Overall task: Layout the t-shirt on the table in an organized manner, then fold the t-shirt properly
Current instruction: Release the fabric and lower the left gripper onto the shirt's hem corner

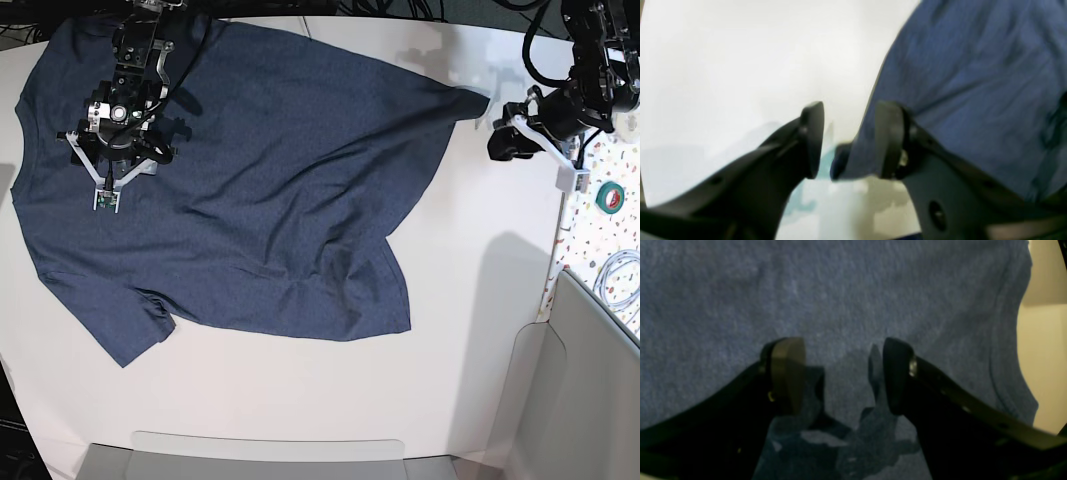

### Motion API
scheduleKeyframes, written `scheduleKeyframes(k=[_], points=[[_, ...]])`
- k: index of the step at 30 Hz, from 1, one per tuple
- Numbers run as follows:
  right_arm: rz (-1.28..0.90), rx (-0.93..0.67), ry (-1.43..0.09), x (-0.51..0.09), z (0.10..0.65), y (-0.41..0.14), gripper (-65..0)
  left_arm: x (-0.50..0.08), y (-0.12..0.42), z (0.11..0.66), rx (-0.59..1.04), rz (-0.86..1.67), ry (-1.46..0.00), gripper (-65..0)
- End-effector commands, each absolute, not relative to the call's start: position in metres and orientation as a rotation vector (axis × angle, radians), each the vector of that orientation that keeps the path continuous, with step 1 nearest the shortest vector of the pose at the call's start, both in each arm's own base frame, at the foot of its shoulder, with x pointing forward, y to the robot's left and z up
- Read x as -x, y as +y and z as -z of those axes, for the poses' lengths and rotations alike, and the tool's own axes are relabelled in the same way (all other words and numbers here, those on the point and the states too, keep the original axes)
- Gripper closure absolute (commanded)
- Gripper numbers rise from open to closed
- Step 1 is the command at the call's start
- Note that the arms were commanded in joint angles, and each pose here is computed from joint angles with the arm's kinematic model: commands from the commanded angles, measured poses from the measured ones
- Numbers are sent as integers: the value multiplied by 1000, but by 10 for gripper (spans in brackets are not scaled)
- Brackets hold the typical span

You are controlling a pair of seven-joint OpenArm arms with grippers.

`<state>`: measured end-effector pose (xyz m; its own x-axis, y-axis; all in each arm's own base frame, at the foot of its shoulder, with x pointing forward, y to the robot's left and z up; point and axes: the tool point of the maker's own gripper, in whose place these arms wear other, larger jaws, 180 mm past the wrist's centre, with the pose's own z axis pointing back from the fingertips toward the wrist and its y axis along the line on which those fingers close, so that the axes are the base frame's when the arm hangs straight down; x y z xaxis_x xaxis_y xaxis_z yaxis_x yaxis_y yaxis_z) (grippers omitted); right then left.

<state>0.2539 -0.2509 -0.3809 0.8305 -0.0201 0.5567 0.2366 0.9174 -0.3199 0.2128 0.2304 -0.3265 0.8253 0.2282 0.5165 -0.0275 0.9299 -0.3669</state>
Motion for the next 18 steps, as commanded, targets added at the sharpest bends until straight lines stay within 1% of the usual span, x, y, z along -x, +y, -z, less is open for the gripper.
scheduleKeyframes(k=[1,5,6,8,9,12,13,18], points=[[137,412,-619,-261,370,-256,-360,-221,238,313,338,-134,-631,-266],[138,411,-621,-261,369,-255,-360,-256,235,288,378,-155,-757,-262],[138,410,-621,-261,369,-255,-360,-265,230,281,399,-154,-786,-253],[140,407,-620,-261,370,-254,-360,-289,207,271,460,-115,-826,-198],[140,407,-620,-261,370,-254,-360,-302,194,266,492,-86,-836,-153],[139,407,-617,-260,371,-254,-360,-334,155,267,592,-23,-807,-30],[137,408,-610,-257,373,-254,-360,-345,142,273,624,-8,-775,-8],[140,426,-669,-256,350,-254,-360,-394,94,306,715,4,-626,-25]])
